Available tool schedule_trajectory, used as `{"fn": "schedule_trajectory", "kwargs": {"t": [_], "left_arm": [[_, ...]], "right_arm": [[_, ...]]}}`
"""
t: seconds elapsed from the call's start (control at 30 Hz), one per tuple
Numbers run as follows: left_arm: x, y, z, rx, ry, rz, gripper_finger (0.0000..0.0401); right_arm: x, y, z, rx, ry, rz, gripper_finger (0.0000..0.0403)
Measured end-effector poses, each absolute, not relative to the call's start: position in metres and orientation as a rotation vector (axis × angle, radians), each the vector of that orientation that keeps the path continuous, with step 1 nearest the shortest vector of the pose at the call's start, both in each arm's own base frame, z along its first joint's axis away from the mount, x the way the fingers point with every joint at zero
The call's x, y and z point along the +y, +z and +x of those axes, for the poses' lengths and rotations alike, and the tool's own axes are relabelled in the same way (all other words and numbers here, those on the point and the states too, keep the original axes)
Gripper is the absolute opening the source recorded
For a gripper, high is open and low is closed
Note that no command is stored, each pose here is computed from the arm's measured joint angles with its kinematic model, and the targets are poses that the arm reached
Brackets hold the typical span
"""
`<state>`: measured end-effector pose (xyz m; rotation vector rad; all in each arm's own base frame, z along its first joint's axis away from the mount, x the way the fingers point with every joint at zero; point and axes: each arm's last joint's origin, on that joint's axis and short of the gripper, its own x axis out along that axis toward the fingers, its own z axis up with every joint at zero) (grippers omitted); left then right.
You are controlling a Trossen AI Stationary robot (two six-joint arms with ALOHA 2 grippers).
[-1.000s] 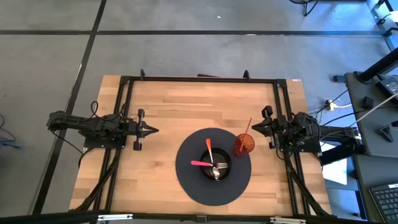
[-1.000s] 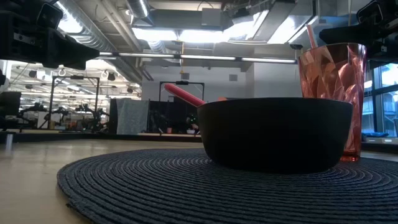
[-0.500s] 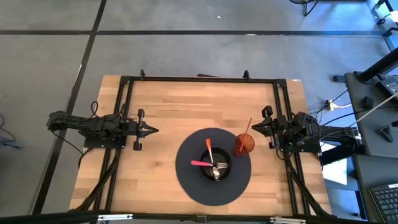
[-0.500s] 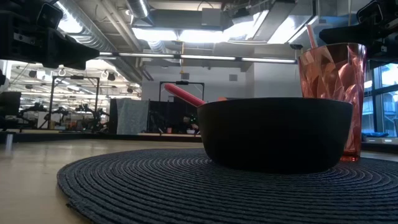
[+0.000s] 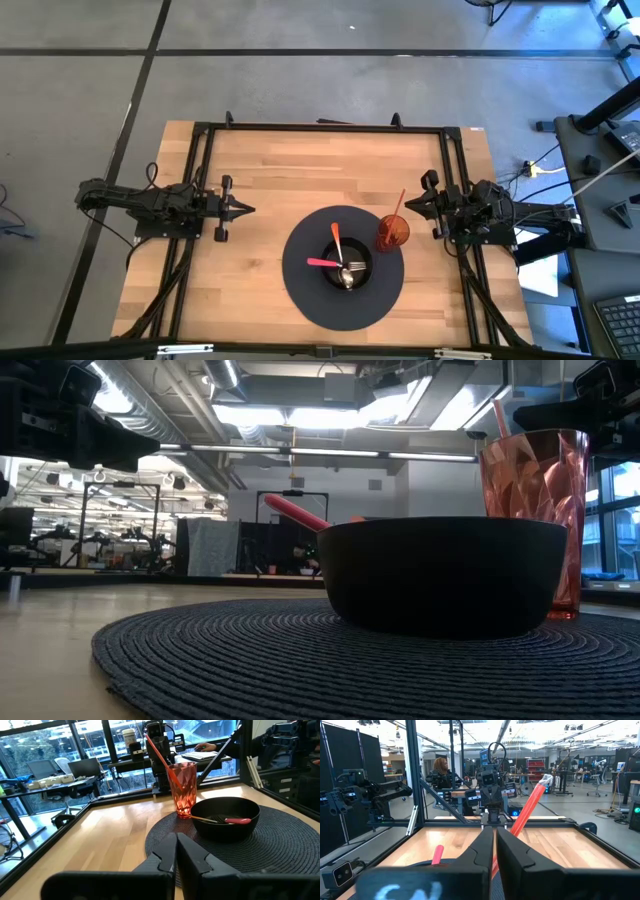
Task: Pick & Place Utensil
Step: Return to Home Position
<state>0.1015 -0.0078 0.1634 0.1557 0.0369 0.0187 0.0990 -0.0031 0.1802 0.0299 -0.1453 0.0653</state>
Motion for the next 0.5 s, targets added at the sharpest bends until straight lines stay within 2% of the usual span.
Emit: {"fn": "schedule_trajectory", "kwargs": {"t": [0.5], "left_arm": [[-0.0078, 0.1634, 0.1015, 0.037, 0.018, 0.156, 0.0008]], "right_arm": [[-0.0031, 0.1801, 0.099, -0.145, 0.065, 0.03, 0.0023]]}}
